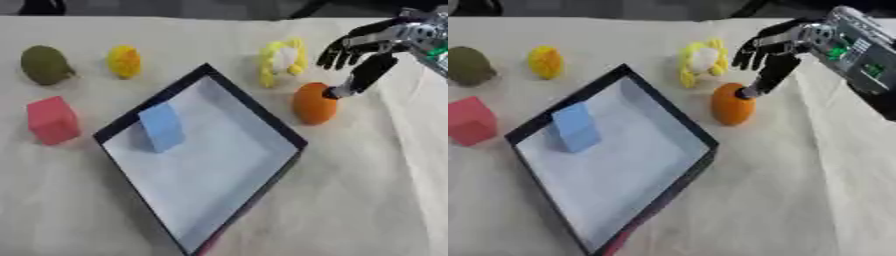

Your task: Pick up objects on the table and place them in the box.

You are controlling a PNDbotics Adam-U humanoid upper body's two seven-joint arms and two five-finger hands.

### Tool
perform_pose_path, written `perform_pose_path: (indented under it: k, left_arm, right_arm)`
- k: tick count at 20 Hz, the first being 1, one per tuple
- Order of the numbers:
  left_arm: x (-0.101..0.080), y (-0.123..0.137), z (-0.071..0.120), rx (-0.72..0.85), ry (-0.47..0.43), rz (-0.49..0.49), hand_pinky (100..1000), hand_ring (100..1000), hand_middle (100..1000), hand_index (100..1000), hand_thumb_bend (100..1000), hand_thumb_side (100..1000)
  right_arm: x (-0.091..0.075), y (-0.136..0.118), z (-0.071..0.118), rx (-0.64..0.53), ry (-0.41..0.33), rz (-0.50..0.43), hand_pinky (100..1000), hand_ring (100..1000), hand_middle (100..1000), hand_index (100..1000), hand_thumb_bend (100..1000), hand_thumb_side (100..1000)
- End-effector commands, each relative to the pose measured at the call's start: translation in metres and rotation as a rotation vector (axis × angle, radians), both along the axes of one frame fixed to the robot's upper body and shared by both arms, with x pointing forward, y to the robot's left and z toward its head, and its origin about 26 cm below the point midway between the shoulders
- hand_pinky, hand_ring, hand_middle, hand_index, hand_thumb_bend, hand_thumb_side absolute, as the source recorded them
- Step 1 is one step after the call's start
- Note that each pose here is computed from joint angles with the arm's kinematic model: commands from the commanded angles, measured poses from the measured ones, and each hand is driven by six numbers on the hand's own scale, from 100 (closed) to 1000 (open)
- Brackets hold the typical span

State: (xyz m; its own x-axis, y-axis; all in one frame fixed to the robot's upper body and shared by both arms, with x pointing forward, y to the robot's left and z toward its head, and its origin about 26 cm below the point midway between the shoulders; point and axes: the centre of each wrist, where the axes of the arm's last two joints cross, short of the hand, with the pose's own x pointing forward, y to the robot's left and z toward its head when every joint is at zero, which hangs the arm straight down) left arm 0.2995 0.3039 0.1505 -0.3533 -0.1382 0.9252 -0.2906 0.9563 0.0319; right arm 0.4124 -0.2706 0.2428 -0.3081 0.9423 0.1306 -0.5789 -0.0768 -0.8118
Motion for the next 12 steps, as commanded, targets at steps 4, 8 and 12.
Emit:
perform_pose_path:
  k: [4, 8, 12]
  left_arm:
    - [0.0, 0.001, 0.008, 0.021, -0.024, -0.003, 918, 766, 795, 839, 187, 865]
    - [0.0, 0.0, 0.008, 0.018, -0.025, -0.006, 918, 767, 795, 839, 181, 869]
    - [0.001, -0.001, 0.009, 0.015, -0.028, -0.009, 918, 767, 795, 839, 180, 871]
  right_arm:
    - [0.006, -0.008, -0.001, -0.011, 0.012, -0.031, 874, 853, 822, 903, 376, 416]
    - [0.01, -0.008, -0.009, -0.018, 0.013, -0.043, 872, 851, 821, 903, 379, 411]
    - [0.017, -0.012, -0.02, -0.037, 0.01, -0.064, 871, 851, 821, 901, 397, 410]
